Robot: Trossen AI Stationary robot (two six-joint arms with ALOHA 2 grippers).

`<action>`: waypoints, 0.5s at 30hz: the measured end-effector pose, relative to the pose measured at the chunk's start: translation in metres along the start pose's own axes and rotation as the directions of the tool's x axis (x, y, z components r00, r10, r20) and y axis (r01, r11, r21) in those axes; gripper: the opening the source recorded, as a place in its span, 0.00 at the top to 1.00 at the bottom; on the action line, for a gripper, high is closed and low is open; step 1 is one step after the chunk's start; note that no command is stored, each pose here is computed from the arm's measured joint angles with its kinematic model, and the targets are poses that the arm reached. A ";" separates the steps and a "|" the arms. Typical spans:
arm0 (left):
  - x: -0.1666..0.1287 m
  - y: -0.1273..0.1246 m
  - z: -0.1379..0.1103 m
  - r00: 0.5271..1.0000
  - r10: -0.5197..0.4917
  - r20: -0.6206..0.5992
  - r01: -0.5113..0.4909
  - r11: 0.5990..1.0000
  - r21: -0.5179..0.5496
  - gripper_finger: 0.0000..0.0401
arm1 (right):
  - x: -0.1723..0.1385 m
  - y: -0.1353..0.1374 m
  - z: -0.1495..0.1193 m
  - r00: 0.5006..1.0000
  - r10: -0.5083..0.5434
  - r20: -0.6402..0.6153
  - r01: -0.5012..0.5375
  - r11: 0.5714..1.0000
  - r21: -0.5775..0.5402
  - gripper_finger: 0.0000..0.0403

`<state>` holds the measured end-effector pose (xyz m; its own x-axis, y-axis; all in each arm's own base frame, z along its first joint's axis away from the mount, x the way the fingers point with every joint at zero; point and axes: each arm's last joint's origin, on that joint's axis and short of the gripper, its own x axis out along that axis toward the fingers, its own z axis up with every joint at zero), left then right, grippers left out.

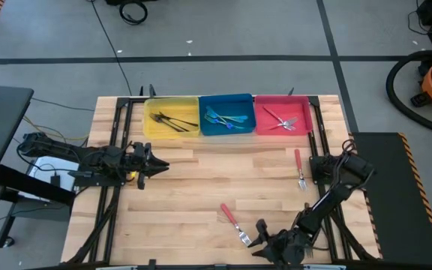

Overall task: Sort silverware by color (type)
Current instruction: Put the bottom pink fork into the red bin

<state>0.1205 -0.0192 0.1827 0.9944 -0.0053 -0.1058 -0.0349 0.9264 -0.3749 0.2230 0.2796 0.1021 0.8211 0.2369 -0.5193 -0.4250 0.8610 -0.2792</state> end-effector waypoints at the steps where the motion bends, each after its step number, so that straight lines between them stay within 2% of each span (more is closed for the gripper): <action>1: 0.000 0.000 0.000 1.000 0.000 0.000 0.000 1.000 0.000 0.81 | 0.001 0.000 -0.001 1.000 -0.023 -0.002 0.023 1.000 -0.002 0.61; 5: 0.000 0.000 0.000 1.000 0.000 0.001 0.000 1.000 0.000 0.81 | 0.002 -0.001 -0.003 0.998 -0.062 -0.011 0.062 0.998 -0.006 0.61; 15: 0.000 0.000 0.000 1.000 0.002 0.001 -0.002 1.000 0.001 0.81 | 0.005 -0.007 -0.006 0.998 -0.052 -0.048 0.054 0.998 0.045 0.61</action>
<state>0.1205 -0.0192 0.1827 0.9944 -0.0030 -0.1058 -0.0369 0.9269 -0.3735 0.2281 0.2719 0.0960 0.8229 0.1705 -0.5420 -0.3625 0.8921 -0.2698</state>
